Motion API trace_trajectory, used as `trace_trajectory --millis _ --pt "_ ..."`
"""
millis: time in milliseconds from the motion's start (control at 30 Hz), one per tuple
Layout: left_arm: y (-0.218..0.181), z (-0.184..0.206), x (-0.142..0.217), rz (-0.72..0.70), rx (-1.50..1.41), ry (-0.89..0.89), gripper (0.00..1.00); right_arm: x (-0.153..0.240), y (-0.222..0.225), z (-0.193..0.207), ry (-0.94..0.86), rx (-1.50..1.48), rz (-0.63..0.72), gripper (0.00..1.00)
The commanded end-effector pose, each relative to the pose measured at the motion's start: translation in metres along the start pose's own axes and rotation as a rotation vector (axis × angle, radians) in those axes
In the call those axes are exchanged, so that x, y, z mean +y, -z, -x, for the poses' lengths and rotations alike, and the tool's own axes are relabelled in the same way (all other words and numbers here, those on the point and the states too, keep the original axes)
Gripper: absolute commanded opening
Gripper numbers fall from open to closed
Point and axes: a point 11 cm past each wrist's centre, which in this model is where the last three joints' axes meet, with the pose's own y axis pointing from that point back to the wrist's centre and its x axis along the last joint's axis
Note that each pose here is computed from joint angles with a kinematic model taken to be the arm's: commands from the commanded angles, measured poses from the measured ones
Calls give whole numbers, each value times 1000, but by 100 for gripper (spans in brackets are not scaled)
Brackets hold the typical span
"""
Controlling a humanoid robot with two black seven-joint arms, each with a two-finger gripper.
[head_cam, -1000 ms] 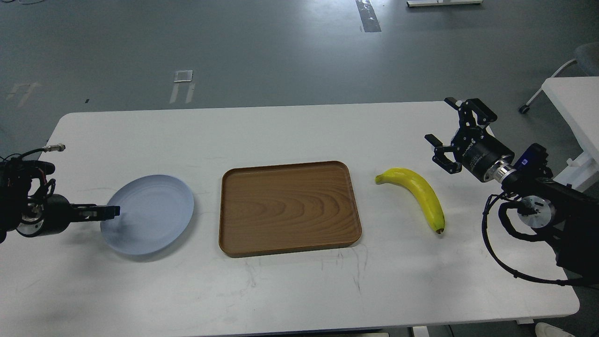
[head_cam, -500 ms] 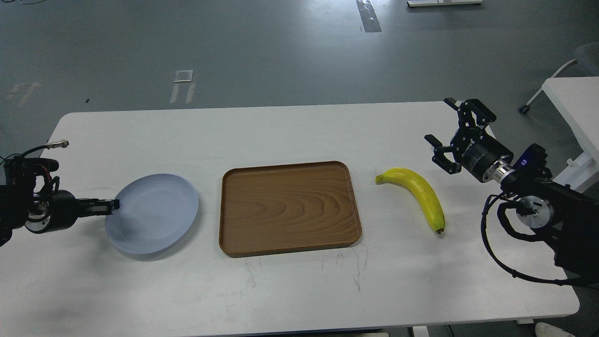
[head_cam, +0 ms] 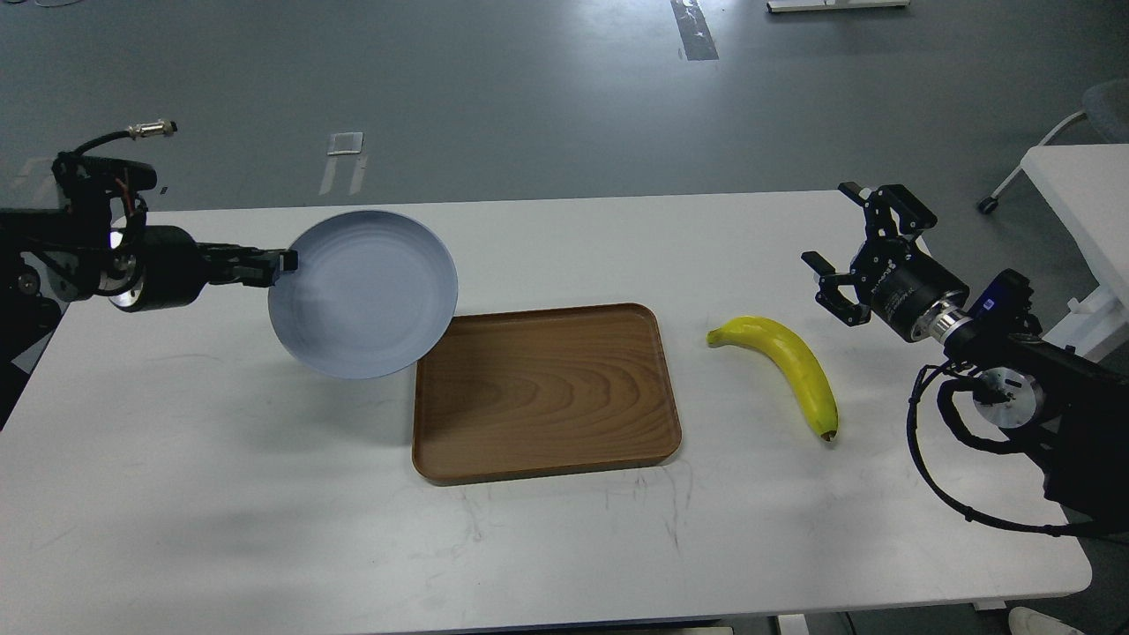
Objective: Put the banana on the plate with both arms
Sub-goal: 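Carry the plate with the left gripper onto the wooden tray, then release the plate and raise the left gripper away from the tray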
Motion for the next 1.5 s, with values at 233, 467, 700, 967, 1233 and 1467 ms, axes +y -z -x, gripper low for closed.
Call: trace_trajectory --millis 233,467,700,967,1233,1467 --pt "-101 -18 -64 176 -148 101 0 0 0 0 1 0 -1 100" --pt "-141 -2 -111 205 -195 179 0 2 -1 -2 -4 2 4 100" --pt "-166 11 -141 214 -192 232 0 5 -1 -5 -11 4 7 100" --pt "-175 17 -159 200 -170 241 0 6 -1 -6 -12 5 8 100" --pt "-170 28 -166 162 -191 276 0 8 -4 -7 -17 3 13 100" --pt "-166 31 -167 155 -179 279 0 8 -4 -7 -17 3 13 100"
